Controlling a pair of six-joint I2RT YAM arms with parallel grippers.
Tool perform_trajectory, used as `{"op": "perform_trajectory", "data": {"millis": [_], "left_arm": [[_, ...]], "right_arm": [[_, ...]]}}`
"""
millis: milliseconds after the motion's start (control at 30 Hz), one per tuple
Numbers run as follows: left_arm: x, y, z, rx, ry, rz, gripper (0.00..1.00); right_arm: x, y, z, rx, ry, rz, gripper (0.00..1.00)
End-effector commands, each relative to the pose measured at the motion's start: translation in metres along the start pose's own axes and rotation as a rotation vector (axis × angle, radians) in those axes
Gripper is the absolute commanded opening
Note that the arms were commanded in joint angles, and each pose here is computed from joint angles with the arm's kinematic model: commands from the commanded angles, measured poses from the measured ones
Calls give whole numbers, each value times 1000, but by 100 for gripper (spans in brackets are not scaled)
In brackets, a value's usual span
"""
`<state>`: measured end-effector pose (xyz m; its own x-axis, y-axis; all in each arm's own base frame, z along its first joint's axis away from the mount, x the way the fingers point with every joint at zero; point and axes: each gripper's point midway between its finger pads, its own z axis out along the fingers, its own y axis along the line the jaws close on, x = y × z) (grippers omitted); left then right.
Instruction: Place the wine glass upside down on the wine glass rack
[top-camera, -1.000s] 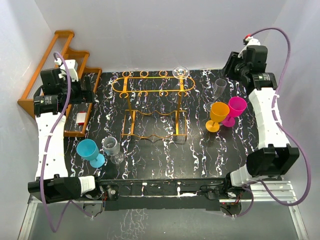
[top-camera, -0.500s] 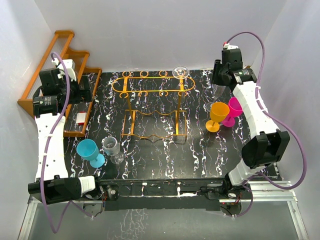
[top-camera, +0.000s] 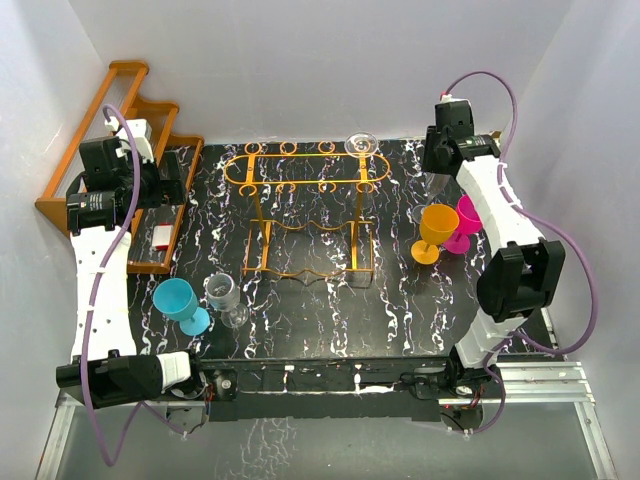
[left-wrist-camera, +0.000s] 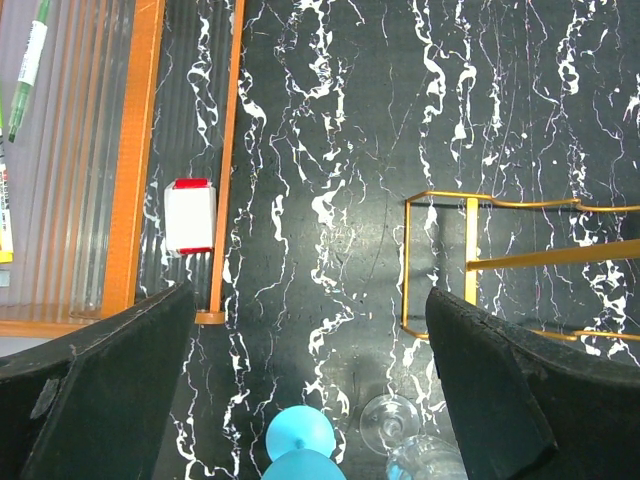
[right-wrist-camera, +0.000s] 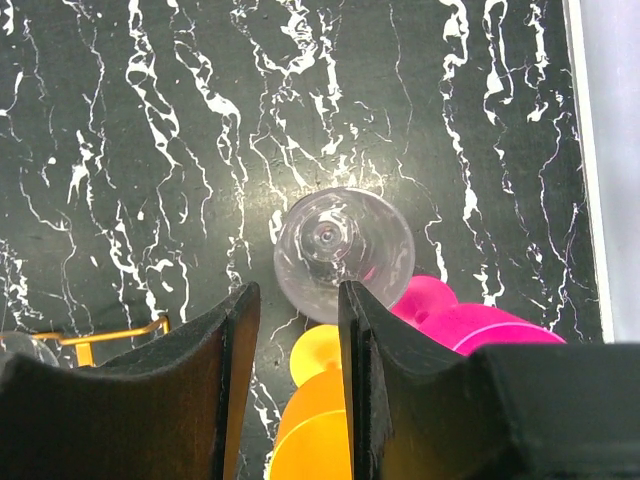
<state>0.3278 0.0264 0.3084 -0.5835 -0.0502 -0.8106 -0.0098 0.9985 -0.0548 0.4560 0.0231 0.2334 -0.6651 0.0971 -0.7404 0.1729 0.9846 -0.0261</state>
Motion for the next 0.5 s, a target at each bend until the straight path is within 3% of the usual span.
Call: {"op": "perform_trajectory", "data": {"millis": [0, 367, 467], "left_arm": [[0, -3, -2, 18, -5, -3, 97], [5, -6, 3, 41, 8, -6, 97], [10, -7, 6, 48, 23, -10, 97]], "right_arm": [[-32, -5, 2, -3, -96, 35, 40], [-7, 7, 40, -42, 21, 9, 40], [0, 7, 44, -38, 50, -7, 31]]}}
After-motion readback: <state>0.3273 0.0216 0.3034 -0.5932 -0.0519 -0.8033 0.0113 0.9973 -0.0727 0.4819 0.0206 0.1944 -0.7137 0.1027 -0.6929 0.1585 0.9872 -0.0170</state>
